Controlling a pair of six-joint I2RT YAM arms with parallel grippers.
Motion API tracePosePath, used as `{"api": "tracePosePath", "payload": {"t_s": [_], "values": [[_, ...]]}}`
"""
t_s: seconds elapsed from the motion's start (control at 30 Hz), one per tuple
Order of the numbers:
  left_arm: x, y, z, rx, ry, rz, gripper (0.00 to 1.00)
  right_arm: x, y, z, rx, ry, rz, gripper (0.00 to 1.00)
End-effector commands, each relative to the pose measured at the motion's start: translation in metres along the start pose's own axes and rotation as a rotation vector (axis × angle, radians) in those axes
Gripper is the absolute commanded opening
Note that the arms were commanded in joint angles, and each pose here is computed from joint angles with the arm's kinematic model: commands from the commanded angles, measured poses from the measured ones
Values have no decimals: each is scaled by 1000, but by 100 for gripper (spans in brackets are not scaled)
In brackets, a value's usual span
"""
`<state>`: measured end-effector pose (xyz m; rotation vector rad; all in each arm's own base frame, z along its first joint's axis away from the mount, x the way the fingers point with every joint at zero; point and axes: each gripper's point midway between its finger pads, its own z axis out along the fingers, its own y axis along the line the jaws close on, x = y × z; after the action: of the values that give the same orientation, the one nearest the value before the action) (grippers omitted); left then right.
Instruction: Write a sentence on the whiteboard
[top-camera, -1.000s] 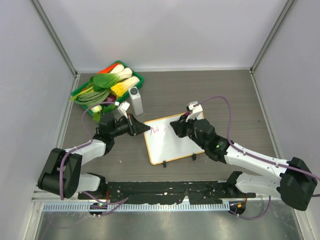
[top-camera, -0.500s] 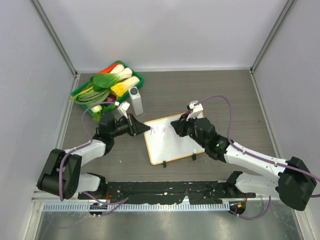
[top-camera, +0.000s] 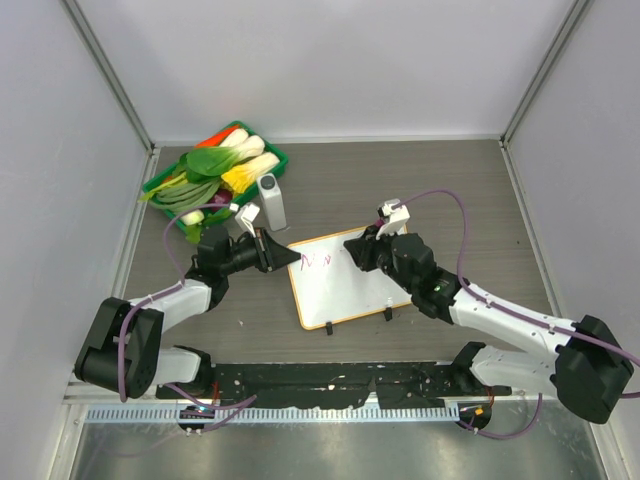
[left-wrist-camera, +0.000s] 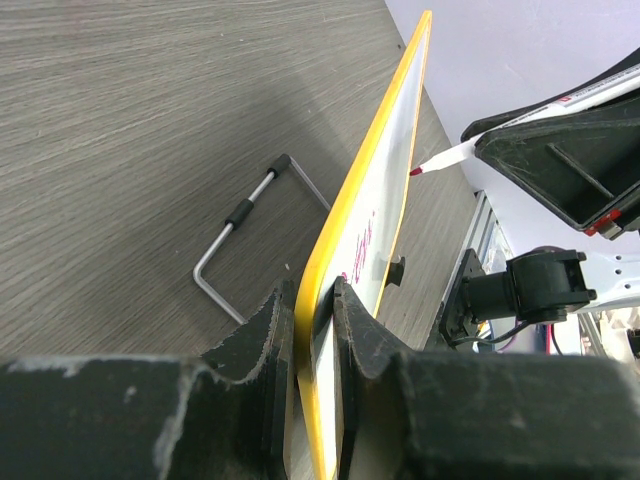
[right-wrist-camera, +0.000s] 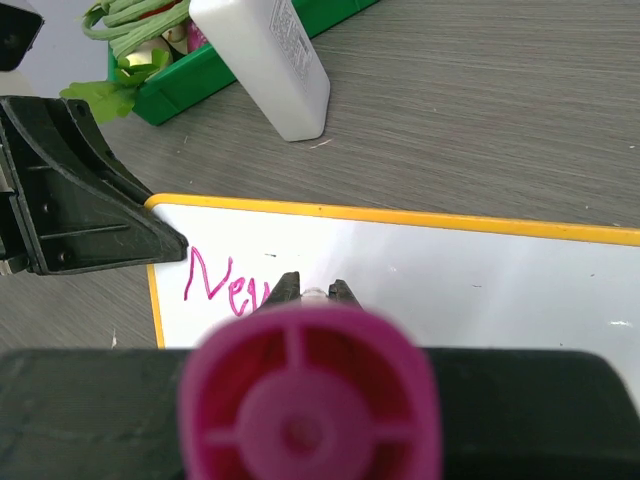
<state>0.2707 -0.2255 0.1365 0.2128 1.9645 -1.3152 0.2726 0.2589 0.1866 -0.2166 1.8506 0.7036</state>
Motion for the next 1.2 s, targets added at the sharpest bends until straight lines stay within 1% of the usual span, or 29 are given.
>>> {"api": "tracePosePath", "payload": {"t_s": [0.0, 0.23, 0.63, 0.87, 1.17], "values": [[7, 12, 1, -52, 16, 38, 0, -10, 5, 4, -25, -46, 15, 1], [7, 12, 1, -47, 19, 38, 0, -13, 13, 11, -48, -47, 28, 1], [7, 11, 1, -45, 17, 42, 0, -5, 2, 19, 4, -37, 26, 1], [7, 11, 1, -46, 16, 44, 0, 8, 1, 20, -1, 13, 16, 1], [7, 10, 1, -45, 17, 46, 0, 24, -6, 9, 12, 60, 8, 1]]}}
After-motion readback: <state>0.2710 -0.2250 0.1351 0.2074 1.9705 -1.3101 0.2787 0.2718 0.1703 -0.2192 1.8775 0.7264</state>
